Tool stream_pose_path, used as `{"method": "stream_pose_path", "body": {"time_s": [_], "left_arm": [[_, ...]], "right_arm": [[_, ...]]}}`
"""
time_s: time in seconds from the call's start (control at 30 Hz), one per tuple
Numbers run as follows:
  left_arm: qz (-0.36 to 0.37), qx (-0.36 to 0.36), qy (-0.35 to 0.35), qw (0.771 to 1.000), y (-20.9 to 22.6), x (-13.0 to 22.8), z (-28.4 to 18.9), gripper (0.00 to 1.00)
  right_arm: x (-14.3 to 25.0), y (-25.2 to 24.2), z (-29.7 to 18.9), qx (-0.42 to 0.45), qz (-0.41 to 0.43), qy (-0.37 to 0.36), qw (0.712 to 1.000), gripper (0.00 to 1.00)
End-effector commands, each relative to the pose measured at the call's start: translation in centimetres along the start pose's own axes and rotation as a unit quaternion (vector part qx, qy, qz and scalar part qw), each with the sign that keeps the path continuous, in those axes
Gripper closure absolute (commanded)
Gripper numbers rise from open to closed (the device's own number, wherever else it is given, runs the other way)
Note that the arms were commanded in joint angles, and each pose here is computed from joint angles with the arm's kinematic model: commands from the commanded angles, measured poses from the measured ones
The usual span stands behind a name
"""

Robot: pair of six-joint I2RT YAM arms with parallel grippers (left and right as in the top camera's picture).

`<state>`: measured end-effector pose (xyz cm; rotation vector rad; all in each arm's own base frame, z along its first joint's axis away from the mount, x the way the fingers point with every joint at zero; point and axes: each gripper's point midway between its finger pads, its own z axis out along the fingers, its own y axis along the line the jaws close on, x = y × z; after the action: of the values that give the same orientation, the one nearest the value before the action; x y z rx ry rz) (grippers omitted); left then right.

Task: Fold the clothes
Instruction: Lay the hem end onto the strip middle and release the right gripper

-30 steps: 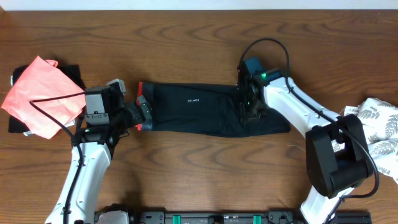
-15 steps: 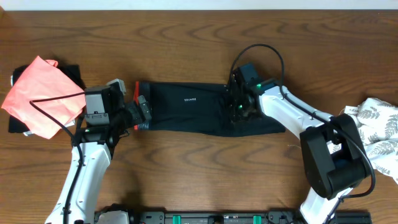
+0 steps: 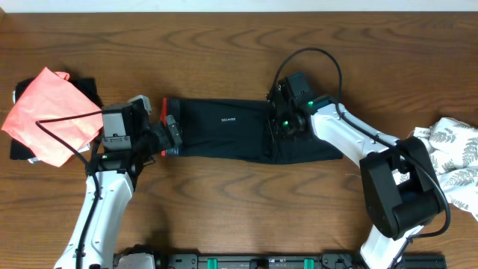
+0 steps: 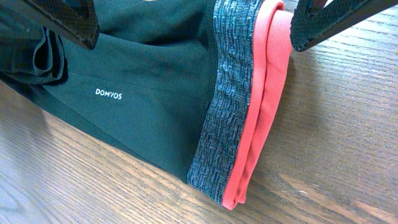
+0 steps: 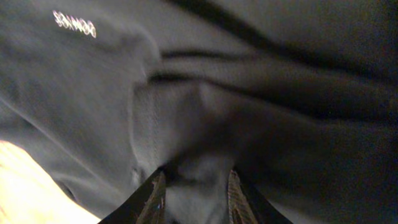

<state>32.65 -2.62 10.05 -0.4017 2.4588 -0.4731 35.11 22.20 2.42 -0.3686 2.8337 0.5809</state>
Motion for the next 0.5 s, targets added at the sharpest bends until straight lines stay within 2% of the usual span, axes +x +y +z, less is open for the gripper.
{"method": "stream_pose_path", "body": {"time_s": [0.0,0.17,0.33,0.47], "left_arm": [[0.004,0.006,-0.002,1.000,-0.4,-0.4,-0.2,0.02],[0.004,0.005,-0.001,1.000,-0.3,-0.3,-0.2,0.02],[0.004,0.005,-0.002,1.000,-0.4,-0.3,-0.2,0.02],[0.006,0.007,-0.007,1.000,-0.4,-0.6,-0.1,0.02]], "right_arm": [[-0.2,-0.1,0.2,0.015,0.006,-0.009,1.000,0.68],[-1.6,-1.9,-0.8,0.057,0.005,-0.033,0.998,0.68],[-5.2,-3.9,-7.2,0.084,0.037,-0.091,0.992,0.65],[-5.4,-6.5,-11.1,0.104,0.076,-0.108,0.986,0.64]]}}
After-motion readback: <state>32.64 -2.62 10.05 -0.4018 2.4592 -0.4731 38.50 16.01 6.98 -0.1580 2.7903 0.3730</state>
